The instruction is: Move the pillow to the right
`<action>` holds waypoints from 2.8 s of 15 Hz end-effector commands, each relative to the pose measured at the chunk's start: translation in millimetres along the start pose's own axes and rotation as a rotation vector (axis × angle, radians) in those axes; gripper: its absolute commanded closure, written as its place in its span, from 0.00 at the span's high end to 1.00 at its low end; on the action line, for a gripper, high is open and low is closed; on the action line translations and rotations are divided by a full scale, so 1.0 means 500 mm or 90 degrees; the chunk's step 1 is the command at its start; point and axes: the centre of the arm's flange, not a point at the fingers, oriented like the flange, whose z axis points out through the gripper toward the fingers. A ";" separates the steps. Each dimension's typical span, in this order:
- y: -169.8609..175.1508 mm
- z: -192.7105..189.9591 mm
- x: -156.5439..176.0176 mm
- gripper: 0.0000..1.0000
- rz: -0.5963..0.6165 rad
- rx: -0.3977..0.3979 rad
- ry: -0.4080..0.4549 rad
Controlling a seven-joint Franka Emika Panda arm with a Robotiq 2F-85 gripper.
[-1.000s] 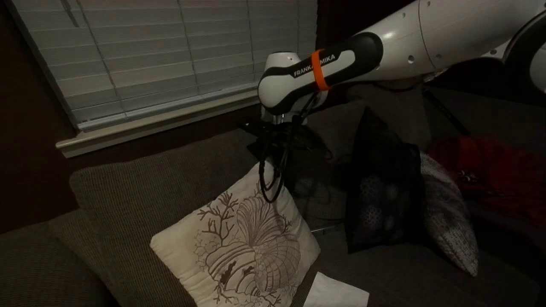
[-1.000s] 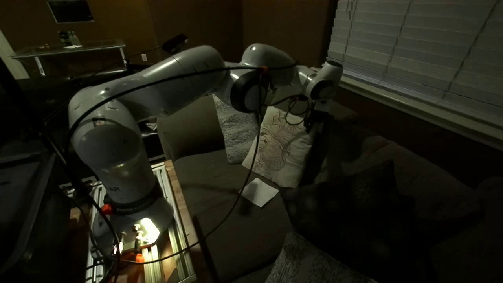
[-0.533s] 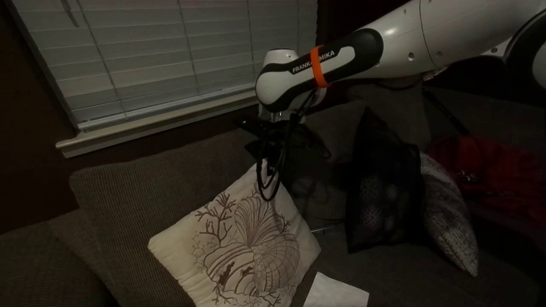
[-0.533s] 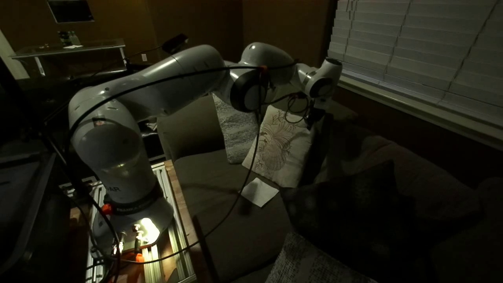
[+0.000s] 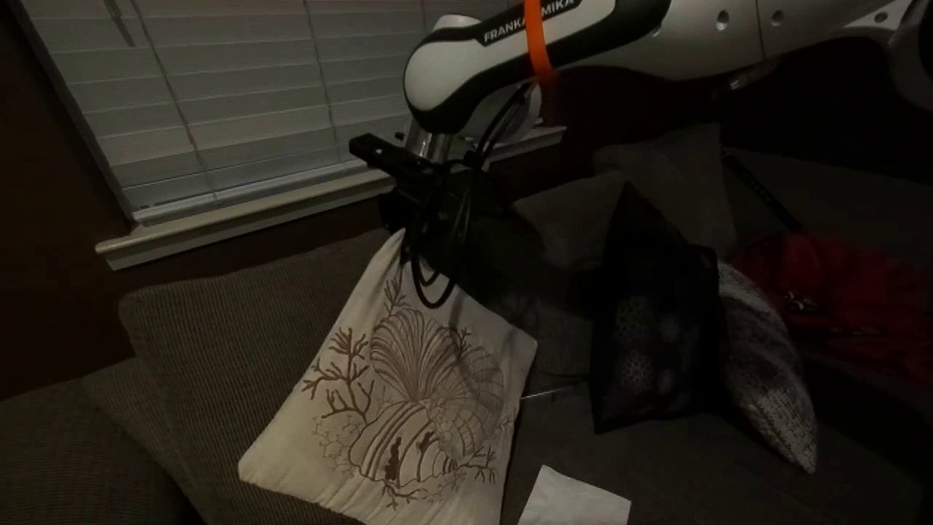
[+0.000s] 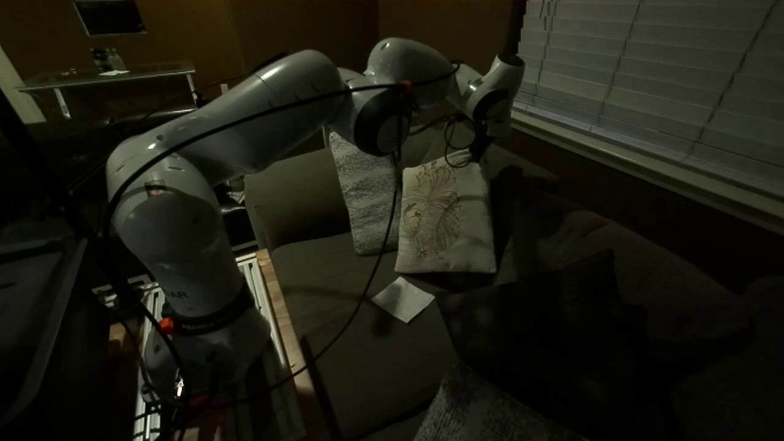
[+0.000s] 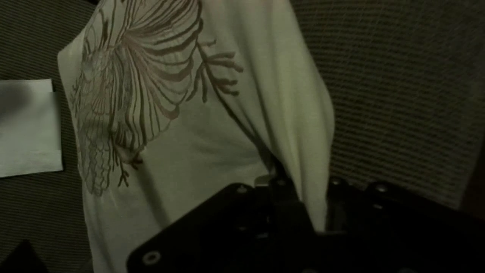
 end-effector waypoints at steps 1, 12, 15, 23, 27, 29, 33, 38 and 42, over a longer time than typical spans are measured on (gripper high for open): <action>0.076 -0.112 -0.104 0.03 -0.032 0.044 -0.046; 0.146 -0.198 -0.319 0.03 0.140 0.114 0.060; 0.180 -0.229 -0.314 0.03 0.190 0.129 0.138; 0.125 -0.231 -0.279 0.03 0.231 0.131 0.175; 0.176 -0.316 -0.294 0.03 0.239 0.131 0.240; 0.208 -0.370 -0.311 0.03 0.264 0.134 0.279; 0.244 -0.506 -0.317 0.03 0.341 0.186 0.383; 0.353 -0.682 -0.262 0.03 0.501 0.175 0.485; 0.463 -0.785 -0.233 0.03 0.567 0.164 0.510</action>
